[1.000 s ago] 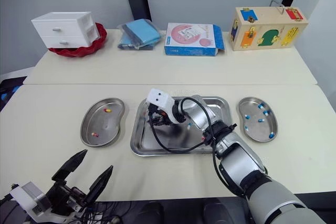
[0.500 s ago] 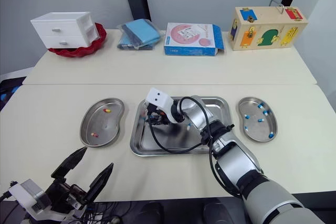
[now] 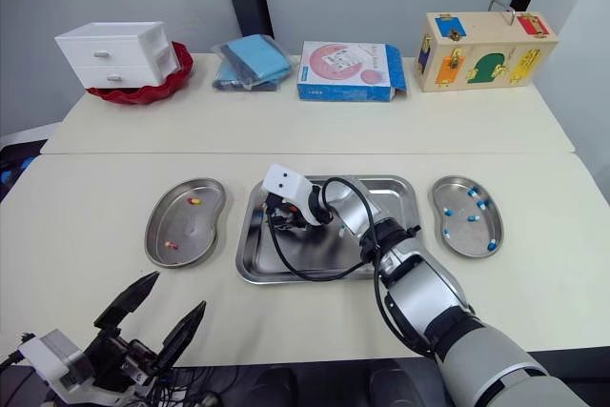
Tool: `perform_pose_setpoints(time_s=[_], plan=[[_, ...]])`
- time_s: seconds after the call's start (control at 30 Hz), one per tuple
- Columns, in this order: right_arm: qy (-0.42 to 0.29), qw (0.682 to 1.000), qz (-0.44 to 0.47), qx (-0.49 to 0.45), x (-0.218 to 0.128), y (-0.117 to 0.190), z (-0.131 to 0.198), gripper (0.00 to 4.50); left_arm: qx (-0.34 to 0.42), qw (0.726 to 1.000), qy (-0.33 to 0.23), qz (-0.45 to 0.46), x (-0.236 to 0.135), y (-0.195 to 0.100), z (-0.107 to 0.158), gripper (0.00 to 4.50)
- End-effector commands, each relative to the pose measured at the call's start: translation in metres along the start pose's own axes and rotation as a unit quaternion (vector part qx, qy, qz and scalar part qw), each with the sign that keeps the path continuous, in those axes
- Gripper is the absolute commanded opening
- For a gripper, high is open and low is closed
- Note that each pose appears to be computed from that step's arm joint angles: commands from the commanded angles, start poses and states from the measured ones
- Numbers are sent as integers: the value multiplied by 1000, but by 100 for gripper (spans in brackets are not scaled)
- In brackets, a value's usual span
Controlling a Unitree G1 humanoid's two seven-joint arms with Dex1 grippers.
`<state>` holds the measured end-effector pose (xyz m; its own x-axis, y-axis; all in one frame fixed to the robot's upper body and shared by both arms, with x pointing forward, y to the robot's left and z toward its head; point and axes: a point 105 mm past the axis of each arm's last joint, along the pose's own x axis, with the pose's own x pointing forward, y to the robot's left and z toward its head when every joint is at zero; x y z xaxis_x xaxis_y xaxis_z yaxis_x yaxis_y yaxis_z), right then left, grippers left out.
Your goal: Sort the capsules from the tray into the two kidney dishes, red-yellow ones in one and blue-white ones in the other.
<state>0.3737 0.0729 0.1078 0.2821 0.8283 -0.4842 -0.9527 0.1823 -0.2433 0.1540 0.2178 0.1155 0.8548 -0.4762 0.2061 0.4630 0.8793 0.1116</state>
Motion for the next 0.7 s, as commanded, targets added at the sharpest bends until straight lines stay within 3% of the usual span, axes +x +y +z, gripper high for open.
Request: perform_pose_setpoints(time_s=[0.03, 0.1, 0.5, 0.7], plan=[[-11, 1000, -2, -8, 0, -1, 9, 179, 15, 1000, -9, -1, 1, 0, 9, 450], [-10, 1000, -3, -8, 0, -1, 9, 130, 15, 1000, -10, -1, 3, 0, 10, 450], [-15, 1000, -4, -7, -1, -2, 9, 130, 13, 1000, -6, -3, 1, 1, 6, 450], [-71, 997, 5, -13, -29, -2, 26, 130, 11, 1000, -5, -19, -3, 0, 3, 450]])
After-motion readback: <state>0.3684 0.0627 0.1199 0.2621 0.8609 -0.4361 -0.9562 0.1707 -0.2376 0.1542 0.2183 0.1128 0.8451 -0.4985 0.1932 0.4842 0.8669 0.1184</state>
